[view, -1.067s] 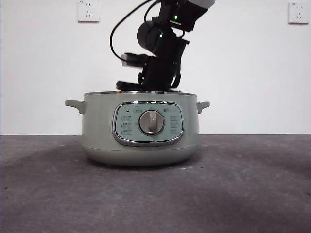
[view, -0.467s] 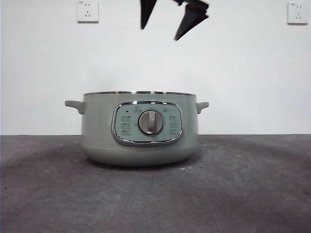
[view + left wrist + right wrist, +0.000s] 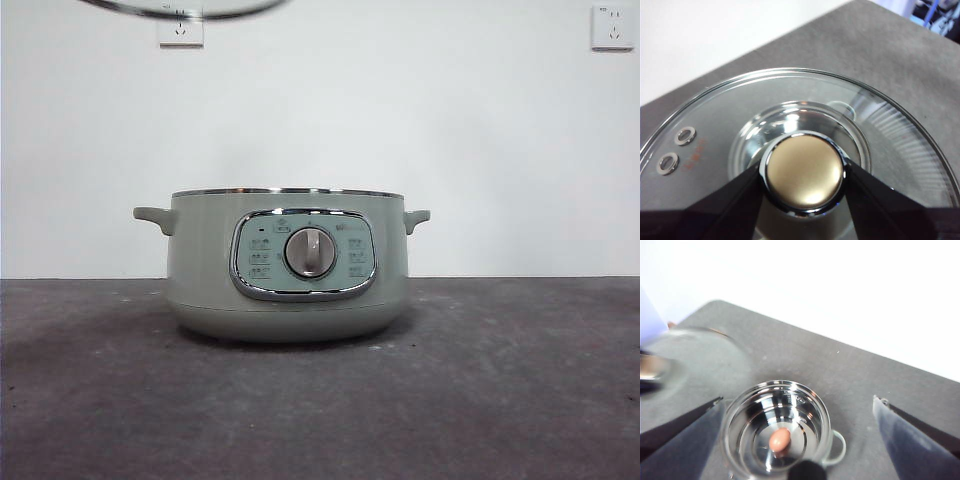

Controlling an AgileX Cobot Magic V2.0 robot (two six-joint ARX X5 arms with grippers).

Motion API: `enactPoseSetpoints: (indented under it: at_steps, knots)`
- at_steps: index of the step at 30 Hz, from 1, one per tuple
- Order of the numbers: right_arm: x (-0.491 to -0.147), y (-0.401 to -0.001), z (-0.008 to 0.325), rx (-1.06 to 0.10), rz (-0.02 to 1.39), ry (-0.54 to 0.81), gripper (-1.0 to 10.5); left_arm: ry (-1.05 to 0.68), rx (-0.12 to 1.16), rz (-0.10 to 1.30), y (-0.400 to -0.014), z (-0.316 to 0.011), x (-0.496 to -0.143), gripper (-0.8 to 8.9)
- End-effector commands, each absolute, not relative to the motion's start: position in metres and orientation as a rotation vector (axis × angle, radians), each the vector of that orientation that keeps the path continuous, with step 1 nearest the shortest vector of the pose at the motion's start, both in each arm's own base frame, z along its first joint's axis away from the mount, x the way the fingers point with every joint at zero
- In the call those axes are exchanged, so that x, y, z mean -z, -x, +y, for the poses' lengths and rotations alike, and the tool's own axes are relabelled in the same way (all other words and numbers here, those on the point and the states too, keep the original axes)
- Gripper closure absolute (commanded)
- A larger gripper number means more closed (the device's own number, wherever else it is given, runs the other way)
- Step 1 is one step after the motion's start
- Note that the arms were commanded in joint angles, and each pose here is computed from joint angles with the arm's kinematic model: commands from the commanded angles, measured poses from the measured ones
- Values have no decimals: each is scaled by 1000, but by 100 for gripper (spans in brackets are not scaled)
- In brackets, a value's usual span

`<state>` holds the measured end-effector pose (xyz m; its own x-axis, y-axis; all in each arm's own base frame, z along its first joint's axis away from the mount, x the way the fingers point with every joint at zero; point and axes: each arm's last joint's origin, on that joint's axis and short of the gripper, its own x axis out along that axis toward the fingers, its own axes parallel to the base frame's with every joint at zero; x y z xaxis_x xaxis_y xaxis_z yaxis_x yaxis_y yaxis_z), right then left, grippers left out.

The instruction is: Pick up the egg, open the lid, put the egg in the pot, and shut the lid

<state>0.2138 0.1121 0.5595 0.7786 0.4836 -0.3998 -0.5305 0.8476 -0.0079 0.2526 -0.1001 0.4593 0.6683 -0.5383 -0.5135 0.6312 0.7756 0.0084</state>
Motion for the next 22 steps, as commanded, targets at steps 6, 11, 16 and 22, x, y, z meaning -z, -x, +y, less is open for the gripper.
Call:
enactPoseSetpoints:
  at_steps: [6,11,16,22]
  knots:
    - [-548,-154,81,-510,463,166,444,-234,734,539,-298,-133,-430,821]
    - [-536,-119,61,-468,472,195,444,-245,749,564,-322,-151,-407,821]
    - [-524,-89,45,-464,465,191,444,-249,757,555,-339,-163,-392,821]
    - [-513,-60,28,-397,438,190,445,-254,767,599,-360,-176,-366,821]
